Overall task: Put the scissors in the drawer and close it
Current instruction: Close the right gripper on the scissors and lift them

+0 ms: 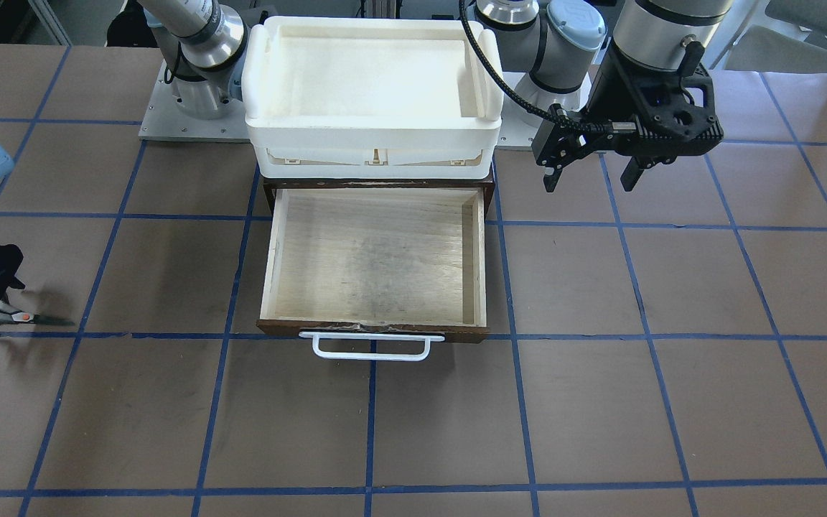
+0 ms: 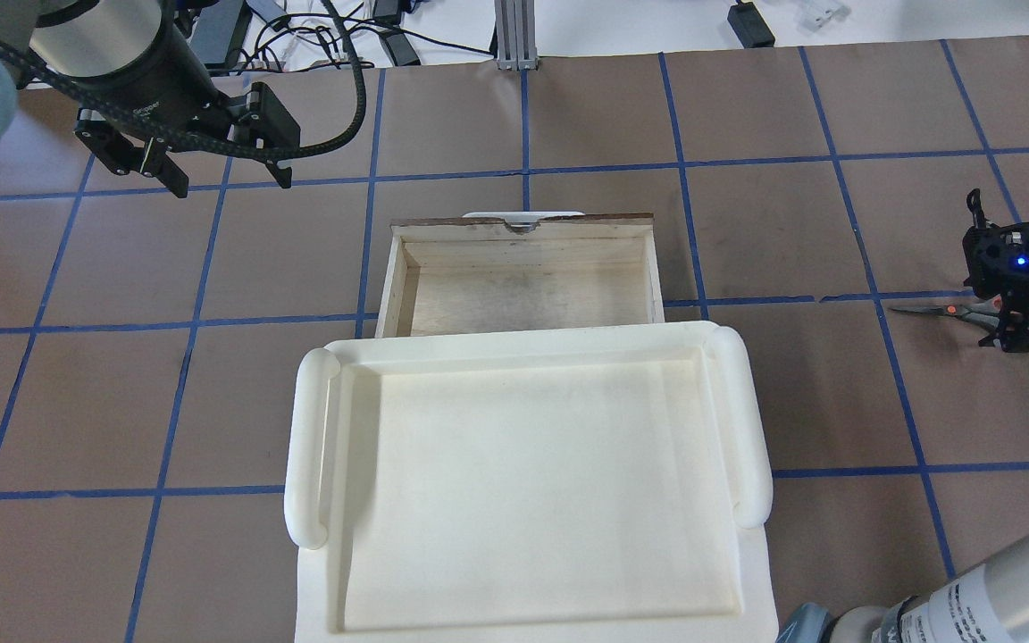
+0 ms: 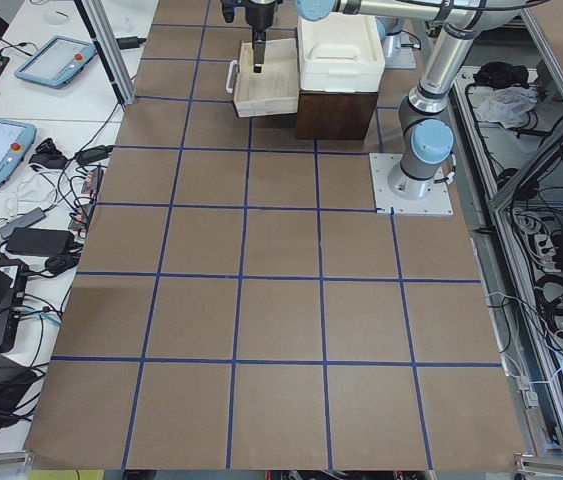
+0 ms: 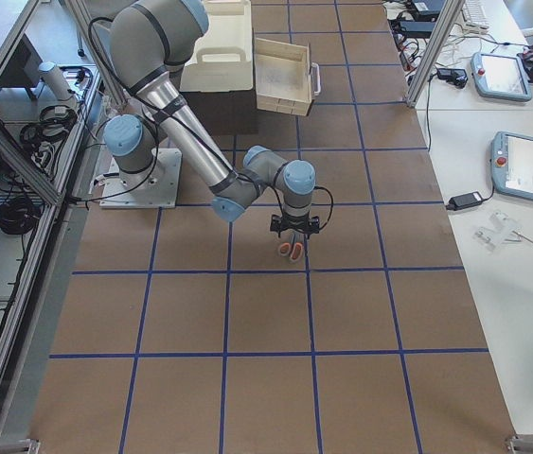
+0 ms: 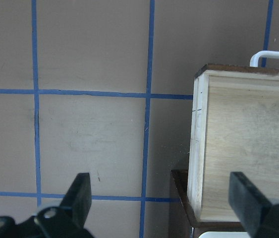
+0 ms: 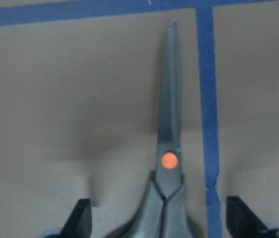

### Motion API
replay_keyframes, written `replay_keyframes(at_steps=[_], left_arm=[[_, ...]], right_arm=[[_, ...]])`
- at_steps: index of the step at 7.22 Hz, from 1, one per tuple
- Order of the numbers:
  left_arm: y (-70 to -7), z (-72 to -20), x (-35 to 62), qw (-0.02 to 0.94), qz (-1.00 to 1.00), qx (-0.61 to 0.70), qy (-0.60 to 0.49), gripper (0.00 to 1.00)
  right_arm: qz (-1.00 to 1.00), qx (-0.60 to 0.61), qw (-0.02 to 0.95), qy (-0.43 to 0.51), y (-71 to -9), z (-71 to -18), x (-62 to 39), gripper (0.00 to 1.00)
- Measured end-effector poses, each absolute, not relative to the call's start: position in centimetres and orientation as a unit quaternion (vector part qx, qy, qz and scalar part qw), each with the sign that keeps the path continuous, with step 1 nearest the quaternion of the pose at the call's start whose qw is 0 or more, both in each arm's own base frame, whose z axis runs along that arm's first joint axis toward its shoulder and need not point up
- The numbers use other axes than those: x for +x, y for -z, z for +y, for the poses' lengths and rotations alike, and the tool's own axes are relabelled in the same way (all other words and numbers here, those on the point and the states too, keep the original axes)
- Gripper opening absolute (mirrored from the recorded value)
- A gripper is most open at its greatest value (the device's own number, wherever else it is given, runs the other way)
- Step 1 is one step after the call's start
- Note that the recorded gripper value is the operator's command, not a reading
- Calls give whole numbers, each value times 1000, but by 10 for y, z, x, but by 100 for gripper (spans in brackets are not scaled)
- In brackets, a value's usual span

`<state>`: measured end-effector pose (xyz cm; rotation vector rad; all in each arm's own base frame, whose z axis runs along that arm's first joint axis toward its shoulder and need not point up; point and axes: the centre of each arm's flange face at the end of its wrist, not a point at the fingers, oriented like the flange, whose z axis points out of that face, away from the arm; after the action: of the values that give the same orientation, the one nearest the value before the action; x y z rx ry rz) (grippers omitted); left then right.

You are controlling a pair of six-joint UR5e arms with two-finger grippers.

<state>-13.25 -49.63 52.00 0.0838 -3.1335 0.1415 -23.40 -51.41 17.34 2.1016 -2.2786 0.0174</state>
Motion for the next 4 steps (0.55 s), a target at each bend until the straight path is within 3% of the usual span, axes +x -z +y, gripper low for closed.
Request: replay_keyframes(at_steps=[3,4], left_arm=[[-520,-496,-133,2,-999,27,-45,100],[-520,-496,-133,2,-999,27,-45,100]], right_arm=[[-734,679,18,-11,-172,-514,-232,74],[-734,679,17,-12,-171,-514,-232,61]])
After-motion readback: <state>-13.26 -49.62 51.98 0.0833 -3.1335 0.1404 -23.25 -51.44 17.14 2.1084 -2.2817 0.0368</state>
